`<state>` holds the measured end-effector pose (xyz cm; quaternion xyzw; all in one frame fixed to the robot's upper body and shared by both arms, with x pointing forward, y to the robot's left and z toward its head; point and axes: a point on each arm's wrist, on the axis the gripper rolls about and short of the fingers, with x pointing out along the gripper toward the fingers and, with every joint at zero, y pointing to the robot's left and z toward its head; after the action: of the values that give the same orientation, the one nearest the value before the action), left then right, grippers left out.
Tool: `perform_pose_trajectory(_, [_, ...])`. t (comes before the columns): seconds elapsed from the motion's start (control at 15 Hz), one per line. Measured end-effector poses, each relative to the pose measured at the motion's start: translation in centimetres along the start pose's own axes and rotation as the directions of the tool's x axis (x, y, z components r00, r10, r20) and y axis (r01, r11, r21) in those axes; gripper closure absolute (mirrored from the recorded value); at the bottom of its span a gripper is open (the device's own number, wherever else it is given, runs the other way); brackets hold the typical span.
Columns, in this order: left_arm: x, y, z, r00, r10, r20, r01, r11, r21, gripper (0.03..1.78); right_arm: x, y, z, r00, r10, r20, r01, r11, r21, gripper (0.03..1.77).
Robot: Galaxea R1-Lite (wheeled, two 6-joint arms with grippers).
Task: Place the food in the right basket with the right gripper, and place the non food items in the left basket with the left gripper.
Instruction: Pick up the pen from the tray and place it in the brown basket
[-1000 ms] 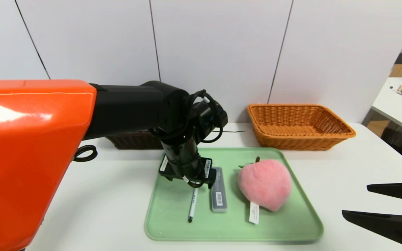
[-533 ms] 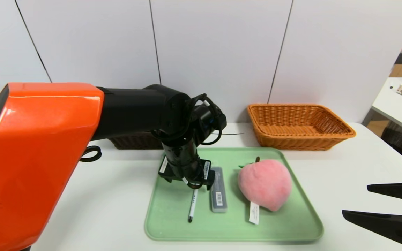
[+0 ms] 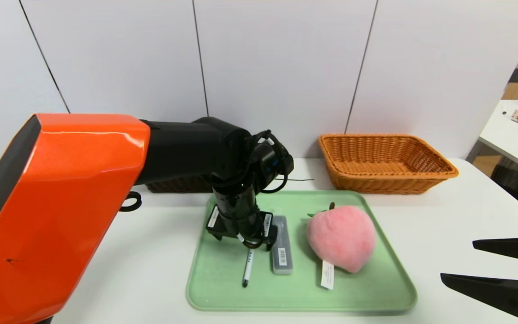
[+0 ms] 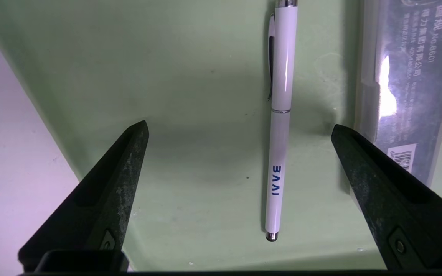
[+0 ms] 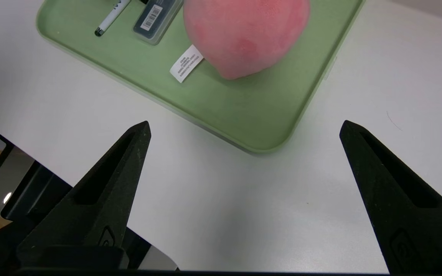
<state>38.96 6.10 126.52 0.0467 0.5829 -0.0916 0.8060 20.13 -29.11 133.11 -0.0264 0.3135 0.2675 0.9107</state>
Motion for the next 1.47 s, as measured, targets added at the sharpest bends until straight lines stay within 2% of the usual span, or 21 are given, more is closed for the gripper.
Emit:
perform_pose_trajectory(0.53, [0.35, -0.05, 0.02, 1.000, 0.002, -0.007, -0.002, 1.000, 0.000, 0.12, -0.01, 0.00, 0.01, 1.000, 0.000, 0.001, 0.000, 1.000, 0.000, 0.10])
perform_pose_trajectory(0.8, [0.47, -0.07, 0.02, 1.000, 0.003, -0.009, -0.003, 1.000, -0.001, 0.72, -0.02, 0.00, 0.04, 1.000, 0.000, 0.001, 0.000, 1.000, 0.000, 0.10])
perform_pose_trajectory(1.0, [0.47, -0.07, 0.02, 1.000, 0.003, -0.009, -0.003, 1.000, -0.001, 1.02, -0.03, 0.01, 0.05, 1.000, 0.000, 0.002, 0.000, 1.000, -0.001, 0.10])
perform_pose_trajectory(1.07, [0.47, -0.07, 0.02, 1.000, 0.004, -0.008, -0.004, 1.000, -0.001, 1.26, -0.04, 0.01, 0.08, 1.000, 0.000, 0.004, 0.000, 1.000, -0.001, 0.10])
perform_pose_trajectory(1.13, [0.47, -0.06, 0.03, 1.000, 0.004, -0.008, -0.004, 1.000, -0.001, 1.75, -0.04, 0.01, 0.08, 1.000, -0.001, 0.004, 0.001, 1.000, 0.000, 0.10])
perform_pose_trajectory(1.47, [0.34, -0.04, 0.00, 1.000, 0.004, -0.008, -0.004, 1.000, -0.002, 1.75, -0.06, 0.01, 0.12, 1.000, -0.002, 0.005, 0.002, 1.000, -0.001, 0.10])
